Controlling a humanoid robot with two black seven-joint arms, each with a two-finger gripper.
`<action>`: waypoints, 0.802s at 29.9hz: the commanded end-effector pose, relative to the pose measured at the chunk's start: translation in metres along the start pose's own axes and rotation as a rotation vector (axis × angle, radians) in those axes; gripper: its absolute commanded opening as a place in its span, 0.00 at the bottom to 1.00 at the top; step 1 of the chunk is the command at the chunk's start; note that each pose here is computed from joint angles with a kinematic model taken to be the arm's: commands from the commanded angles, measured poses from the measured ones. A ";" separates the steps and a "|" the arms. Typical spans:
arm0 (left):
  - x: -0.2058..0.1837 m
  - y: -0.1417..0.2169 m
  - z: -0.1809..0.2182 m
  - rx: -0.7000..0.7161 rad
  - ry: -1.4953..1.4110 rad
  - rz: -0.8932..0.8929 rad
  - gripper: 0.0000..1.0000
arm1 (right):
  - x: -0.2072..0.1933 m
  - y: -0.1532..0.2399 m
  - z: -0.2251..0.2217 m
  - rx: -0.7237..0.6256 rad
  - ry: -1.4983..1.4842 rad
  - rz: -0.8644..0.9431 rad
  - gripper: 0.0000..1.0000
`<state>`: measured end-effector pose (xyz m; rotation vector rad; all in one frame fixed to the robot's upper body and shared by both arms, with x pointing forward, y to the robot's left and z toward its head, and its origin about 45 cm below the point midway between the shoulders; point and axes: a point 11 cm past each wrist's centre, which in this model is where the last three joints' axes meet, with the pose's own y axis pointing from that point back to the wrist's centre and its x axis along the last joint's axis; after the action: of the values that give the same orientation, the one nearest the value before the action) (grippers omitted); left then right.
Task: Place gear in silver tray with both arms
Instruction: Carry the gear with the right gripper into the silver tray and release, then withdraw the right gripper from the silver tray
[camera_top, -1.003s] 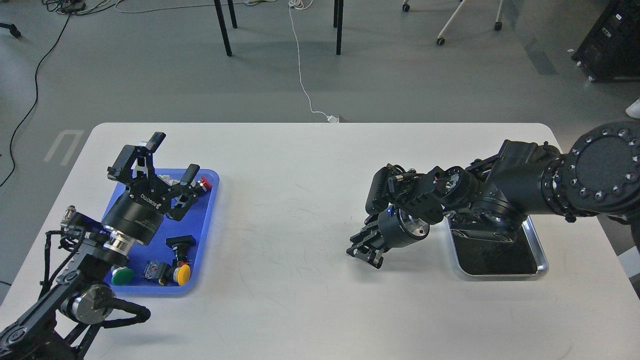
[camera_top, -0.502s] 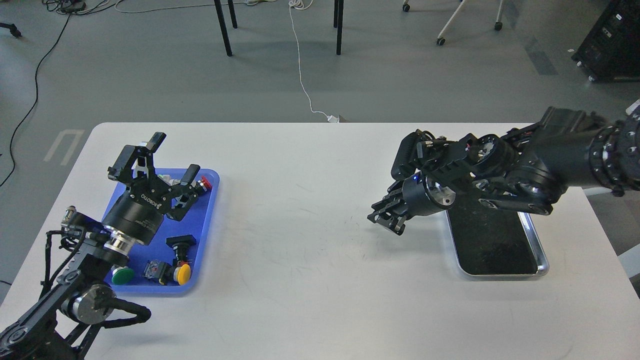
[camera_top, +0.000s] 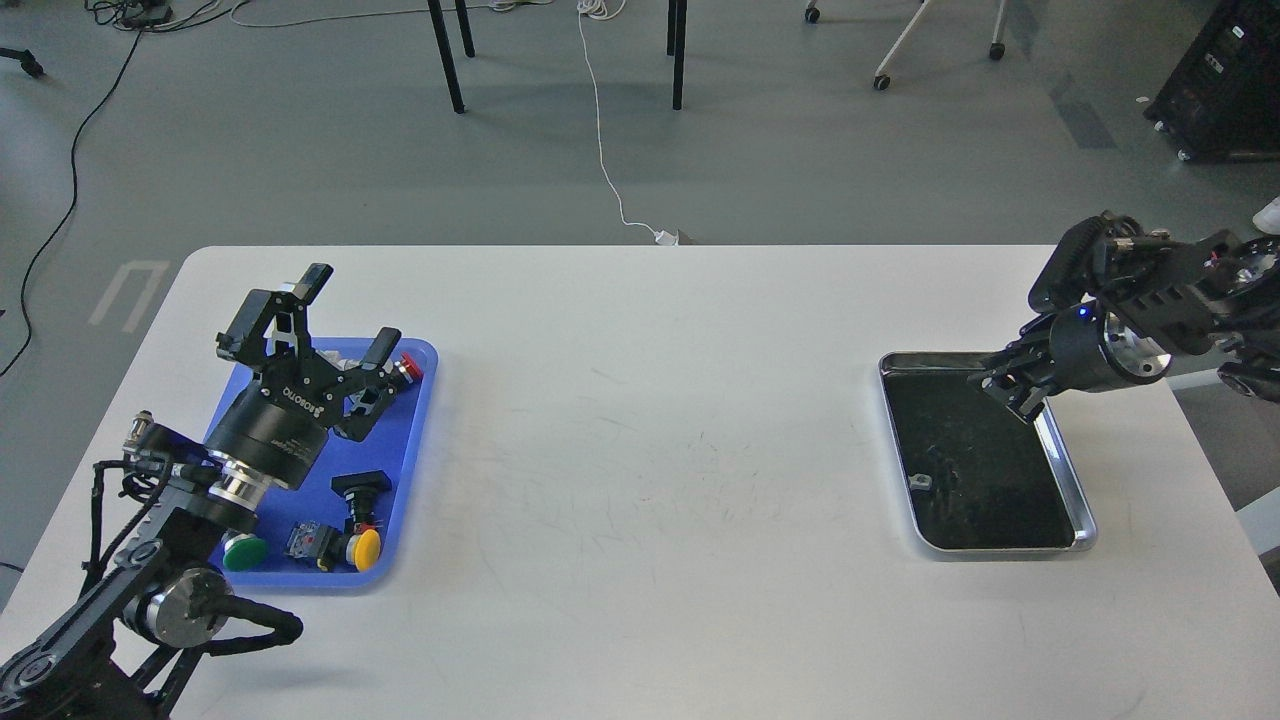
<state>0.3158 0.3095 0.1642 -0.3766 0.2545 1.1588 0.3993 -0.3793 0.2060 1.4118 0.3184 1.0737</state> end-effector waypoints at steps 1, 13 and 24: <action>0.000 0.000 0.000 -0.001 0.002 0.001 0.98 | -0.012 -0.009 0.001 -0.007 -0.008 -0.017 0.16; -0.001 0.000 -0.001 0.001 0.001 0.002 0.98 | -0.009 -0.039 -0.015 0.018 0.009 -0.009 0.30; 0.000 0.000 -0.001 0.000 0.001 0.004 0.98 | -0.004 -0.038 -0.019 0.031 -0.028 0.039 0.64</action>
<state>0.3157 0.3091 0.1634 -0.3750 0.2558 1.1623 0.3968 -0.3678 0.1625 1.4427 0.3236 1.0719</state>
